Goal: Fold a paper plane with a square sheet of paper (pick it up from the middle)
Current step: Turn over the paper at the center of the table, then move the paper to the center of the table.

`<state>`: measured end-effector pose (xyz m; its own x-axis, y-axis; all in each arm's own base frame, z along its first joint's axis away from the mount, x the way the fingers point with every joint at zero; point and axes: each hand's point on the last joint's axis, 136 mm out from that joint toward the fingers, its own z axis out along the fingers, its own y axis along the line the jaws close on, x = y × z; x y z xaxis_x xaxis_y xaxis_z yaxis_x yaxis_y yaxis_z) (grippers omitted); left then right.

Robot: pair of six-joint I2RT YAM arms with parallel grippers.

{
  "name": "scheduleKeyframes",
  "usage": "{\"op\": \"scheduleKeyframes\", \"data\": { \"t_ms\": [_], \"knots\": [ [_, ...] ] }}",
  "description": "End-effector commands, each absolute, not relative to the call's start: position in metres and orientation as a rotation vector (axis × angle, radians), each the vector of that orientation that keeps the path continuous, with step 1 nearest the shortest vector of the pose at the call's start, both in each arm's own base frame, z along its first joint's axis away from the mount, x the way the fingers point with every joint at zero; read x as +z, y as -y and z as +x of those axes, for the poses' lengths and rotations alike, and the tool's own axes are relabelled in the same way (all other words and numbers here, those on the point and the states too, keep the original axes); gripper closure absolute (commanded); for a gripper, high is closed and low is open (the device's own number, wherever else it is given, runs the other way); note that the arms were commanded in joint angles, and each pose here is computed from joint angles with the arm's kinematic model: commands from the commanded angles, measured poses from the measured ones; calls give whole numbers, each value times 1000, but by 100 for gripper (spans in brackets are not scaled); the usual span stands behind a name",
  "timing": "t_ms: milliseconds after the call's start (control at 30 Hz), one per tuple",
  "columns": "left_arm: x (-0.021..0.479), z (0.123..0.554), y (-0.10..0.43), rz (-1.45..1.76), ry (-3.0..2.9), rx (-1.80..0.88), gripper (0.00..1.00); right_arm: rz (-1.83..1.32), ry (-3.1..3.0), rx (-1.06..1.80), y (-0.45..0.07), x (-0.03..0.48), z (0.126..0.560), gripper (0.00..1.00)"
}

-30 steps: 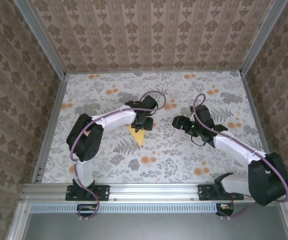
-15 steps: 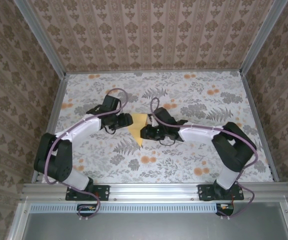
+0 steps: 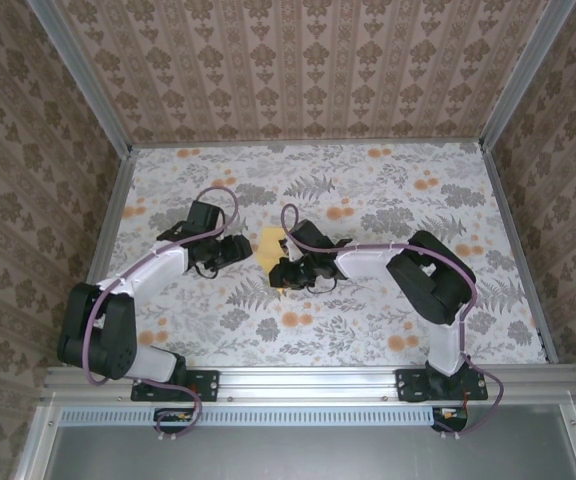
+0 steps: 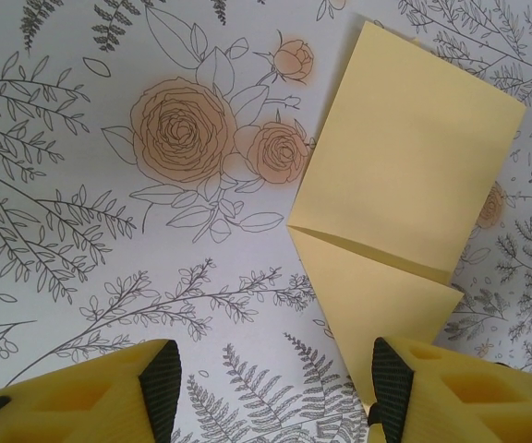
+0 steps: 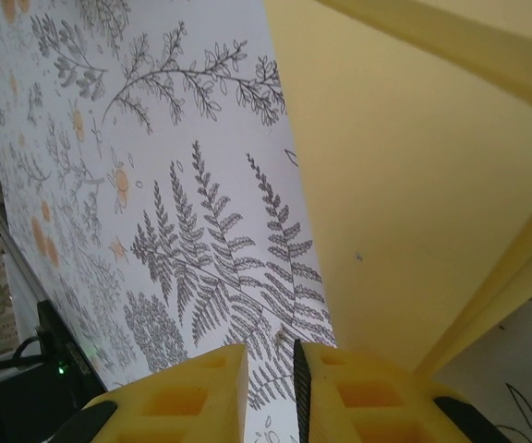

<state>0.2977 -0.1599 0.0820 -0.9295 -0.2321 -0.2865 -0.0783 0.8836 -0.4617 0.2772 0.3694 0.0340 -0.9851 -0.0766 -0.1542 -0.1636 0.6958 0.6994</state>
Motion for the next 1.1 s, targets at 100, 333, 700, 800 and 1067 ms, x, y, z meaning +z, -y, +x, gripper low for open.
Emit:
{"op": "scheduleKeyframes", "data": {
  "t_ms": [100,333,700,800,1067],
  "knots": [
    [87,299,164,-224,-2702,-696,40,-294,-2885,1197,-344,3,255,79],
    [88,299,165,-217,-2699,-710,40,-475,-2939,1091,-301,6,243,80],
    [85,299,177,-245,-2680,-814,41,-309,-2786,1020,-293,60,275,77],
    [83,298,180,-264,-2675,-836,41,-133,-2764,920,-296,57,296,78],
    [76,298,183,-289,-2686,-844,42,76,-2785,610,-300,41,328,77]
  ]
}}
